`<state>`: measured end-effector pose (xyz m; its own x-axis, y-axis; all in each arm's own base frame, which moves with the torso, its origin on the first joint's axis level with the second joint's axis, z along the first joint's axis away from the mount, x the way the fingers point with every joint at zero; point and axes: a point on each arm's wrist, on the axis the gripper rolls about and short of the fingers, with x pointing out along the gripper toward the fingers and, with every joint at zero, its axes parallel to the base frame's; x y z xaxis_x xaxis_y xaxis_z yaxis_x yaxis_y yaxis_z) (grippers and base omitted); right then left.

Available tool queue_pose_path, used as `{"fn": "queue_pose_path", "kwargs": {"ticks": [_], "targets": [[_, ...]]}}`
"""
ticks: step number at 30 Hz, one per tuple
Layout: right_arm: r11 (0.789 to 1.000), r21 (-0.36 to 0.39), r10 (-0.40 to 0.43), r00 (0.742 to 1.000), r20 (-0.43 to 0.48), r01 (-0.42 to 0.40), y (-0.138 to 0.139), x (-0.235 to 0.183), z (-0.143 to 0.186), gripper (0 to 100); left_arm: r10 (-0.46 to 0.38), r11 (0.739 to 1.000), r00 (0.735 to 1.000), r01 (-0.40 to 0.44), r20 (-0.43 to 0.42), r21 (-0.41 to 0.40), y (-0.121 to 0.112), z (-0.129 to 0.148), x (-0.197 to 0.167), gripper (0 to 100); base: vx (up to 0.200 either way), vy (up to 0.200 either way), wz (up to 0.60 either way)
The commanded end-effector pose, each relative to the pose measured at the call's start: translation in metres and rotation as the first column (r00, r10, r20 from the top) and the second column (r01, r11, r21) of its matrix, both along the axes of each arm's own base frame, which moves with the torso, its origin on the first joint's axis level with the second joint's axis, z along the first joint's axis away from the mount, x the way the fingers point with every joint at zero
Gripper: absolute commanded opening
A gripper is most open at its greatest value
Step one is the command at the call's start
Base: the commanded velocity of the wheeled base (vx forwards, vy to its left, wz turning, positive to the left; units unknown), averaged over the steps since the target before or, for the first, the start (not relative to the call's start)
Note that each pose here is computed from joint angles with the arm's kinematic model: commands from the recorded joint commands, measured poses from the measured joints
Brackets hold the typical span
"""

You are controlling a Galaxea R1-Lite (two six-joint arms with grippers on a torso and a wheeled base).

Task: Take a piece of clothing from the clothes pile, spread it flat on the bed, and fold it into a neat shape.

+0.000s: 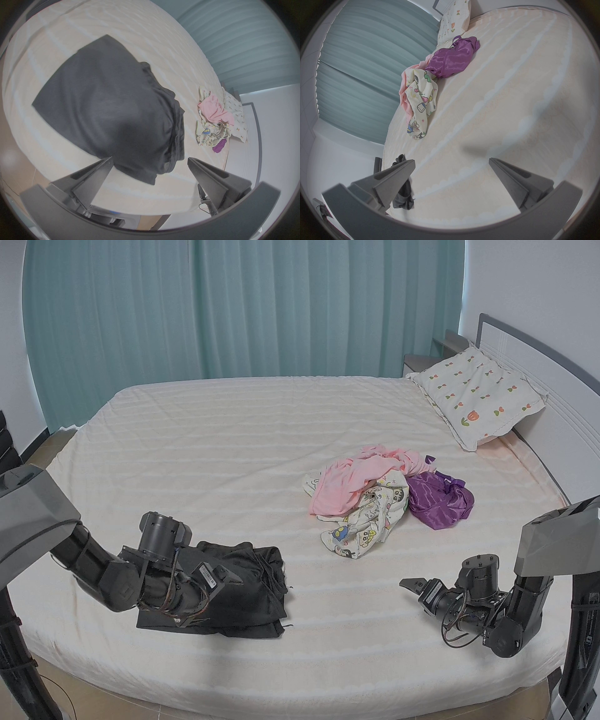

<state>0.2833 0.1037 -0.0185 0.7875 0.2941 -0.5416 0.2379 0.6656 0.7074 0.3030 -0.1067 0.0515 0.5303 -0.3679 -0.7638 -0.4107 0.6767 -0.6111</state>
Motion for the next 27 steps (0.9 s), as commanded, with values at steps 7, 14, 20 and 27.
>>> {"fn": "queue_pose_path", "kwargs": {"ticks": [7,14,20,27], "targets": [[1.000,0.000,-0.004,1.000,-0.005,0.004,-0.002,0.000,-0.001,100,0.081,0.996,0.996,-0.082,-0.025,-0.023,0.015,-0.001,-0.026,100,0.000,0.000,0.00],[1.000,-0.006,-0.002,1.000,-0.016,0.002,-0.001,-0.001,-0.004,100,0.100,0.994,0.994,-0.101,-0.035,-0.038,0.018,0.000,-0.028,100,0.000,0.000,0.00],[1.000,-0.007,-0.003,1.000,-0.018,0.003,-0.002,-0.001,-0.005,100,0.091,0.993,0.995,-0.093,-0.037,-0.067,0.022,-0.001,-0.029,100,0.000,0.133,0.00],[1.000,-0.007,-0.002,1.000,-0.017,0.002,-0.001,-0.001,-0.004,100,0.115,0.987,0.993,-0.118,-0.035,-0.110,0.036,0.000,-0.022,100,0.000,0.200,0.00]]}}
